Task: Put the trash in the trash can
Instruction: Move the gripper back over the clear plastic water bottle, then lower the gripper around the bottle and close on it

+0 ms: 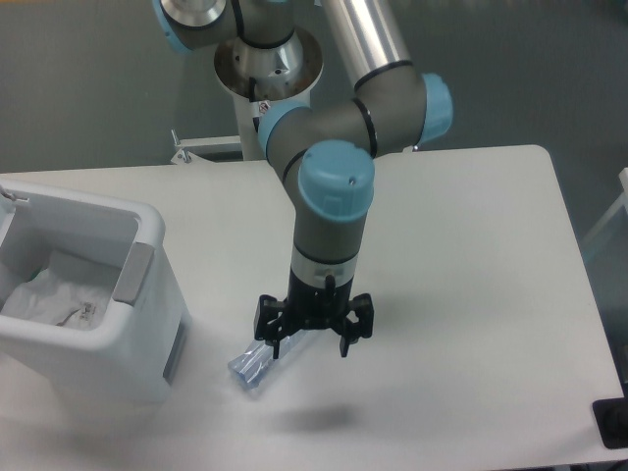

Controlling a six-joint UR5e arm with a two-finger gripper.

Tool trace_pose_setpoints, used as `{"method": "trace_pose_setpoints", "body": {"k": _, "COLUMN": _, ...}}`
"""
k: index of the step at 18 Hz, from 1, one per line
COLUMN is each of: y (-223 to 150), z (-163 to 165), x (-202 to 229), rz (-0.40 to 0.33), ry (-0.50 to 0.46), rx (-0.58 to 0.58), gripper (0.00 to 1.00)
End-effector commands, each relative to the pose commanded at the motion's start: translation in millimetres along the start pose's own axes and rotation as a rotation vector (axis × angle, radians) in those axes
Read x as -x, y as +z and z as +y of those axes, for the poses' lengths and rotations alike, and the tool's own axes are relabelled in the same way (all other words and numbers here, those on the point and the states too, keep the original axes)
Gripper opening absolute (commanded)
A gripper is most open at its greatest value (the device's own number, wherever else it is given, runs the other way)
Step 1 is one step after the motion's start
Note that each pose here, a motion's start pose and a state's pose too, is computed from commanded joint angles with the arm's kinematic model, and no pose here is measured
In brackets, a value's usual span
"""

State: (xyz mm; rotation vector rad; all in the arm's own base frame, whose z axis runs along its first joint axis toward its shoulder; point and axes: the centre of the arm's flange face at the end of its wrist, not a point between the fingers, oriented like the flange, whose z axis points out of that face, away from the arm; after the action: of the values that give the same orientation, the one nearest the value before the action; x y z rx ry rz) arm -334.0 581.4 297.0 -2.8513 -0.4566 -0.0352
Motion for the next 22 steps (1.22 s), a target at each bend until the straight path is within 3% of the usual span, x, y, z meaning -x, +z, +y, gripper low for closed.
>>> {"method": "trace_pose_setpoints", "body": {"k": 4, "y": 24, "z": -6, "x": -8, "rz": -0.001, "ry": 0.127, "rx": 0.030, "gripper": 1.00}}
{"method": "trace_pose_setpoints", "body": {"k": 16, "y": 78, "z": -2, "x": -43, "rz": 0.057, "ry": 0.320, "rx": 0.136, "gripper": 1.00}}
{"method": "trace_pose_setpoints", "body": {"k": 22, "y": 89, "z": -8, "x": -35, "rz": 0.039, "ry": 0.343, "rx": 0.173, "gripper": 1.00}}
